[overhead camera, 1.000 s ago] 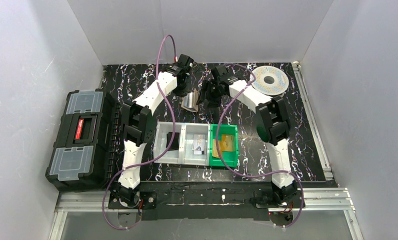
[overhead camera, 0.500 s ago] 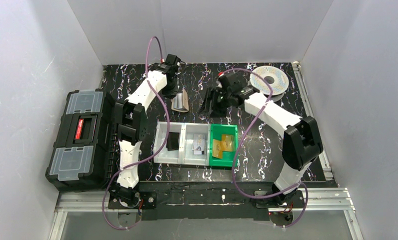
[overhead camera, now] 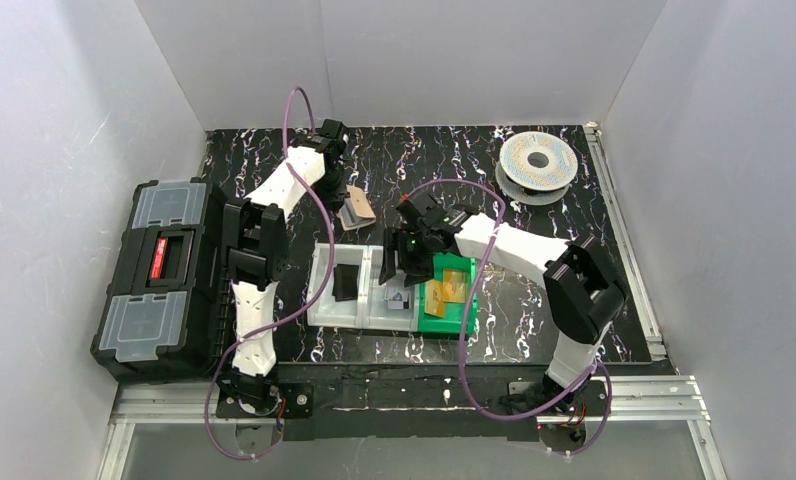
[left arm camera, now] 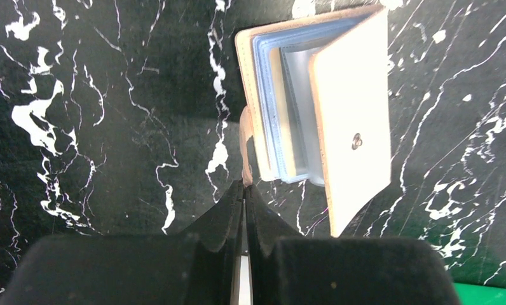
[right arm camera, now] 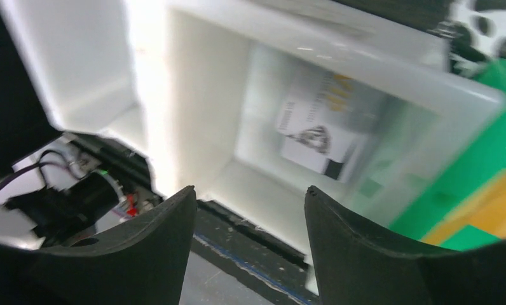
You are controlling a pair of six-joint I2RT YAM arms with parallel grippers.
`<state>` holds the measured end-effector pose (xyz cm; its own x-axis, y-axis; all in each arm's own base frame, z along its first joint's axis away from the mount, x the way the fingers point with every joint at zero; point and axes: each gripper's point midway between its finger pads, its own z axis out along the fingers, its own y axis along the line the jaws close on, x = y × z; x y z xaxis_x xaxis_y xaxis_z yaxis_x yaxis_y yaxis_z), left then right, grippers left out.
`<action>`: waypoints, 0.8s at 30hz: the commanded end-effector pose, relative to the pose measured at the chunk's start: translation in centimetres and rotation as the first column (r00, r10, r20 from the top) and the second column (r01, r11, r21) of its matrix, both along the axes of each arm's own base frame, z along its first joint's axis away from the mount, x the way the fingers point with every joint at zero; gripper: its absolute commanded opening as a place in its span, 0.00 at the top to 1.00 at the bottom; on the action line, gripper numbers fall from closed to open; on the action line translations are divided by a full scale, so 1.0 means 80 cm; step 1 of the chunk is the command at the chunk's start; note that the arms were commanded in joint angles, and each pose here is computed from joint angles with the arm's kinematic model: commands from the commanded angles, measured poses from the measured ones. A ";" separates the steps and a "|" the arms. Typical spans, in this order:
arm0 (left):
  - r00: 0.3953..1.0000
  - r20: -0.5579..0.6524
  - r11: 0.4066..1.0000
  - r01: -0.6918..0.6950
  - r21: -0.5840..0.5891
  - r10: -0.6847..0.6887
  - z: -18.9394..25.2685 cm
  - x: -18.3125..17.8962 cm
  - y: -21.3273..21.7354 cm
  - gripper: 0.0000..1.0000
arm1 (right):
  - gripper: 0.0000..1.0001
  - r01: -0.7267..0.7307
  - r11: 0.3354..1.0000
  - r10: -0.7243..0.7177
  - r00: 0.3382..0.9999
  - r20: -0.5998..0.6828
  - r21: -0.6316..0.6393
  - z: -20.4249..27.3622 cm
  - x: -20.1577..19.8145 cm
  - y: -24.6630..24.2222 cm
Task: Take the credit cards out of the card holder
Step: Move the storage box to the center of the board.
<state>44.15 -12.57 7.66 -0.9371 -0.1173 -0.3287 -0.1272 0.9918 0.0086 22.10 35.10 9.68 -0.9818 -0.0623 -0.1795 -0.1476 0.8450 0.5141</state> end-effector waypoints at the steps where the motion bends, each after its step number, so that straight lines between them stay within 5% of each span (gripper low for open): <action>1: 0.999 0.049 0.999 -0.016 -0.032 0.018 0.044 -0.016 0.011 1.00 | 0.28 0.108 0.980 -0.107 0.994 0.010 -0.167 -0.028 0.008 -0.058; 15: 0.994 -0.087 0.981 -0.073 -0.178 0.059 0.001 -0.077 -0.011 1.00 | 0.24 0.495 0.833 -0.497 0.866 0.058 -0.248 -0.041 0.038 -0.242; 24: 0.990 -0.124 0.960 -0.094 -0.265 0.063 0.007 -0.155 -0.015 1.00 | 0.24 0.493 0.854 -0.477 0.869 0.130 -0.165 0.009 0.053 -0.247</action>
<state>33.48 -13.49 4.58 -0.9629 -0.2433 -0.1169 -0.2227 0.9608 -0.1652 25.81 14.25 7.42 -0.8741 0.4301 -0.2259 0.3548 0.8828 0.3078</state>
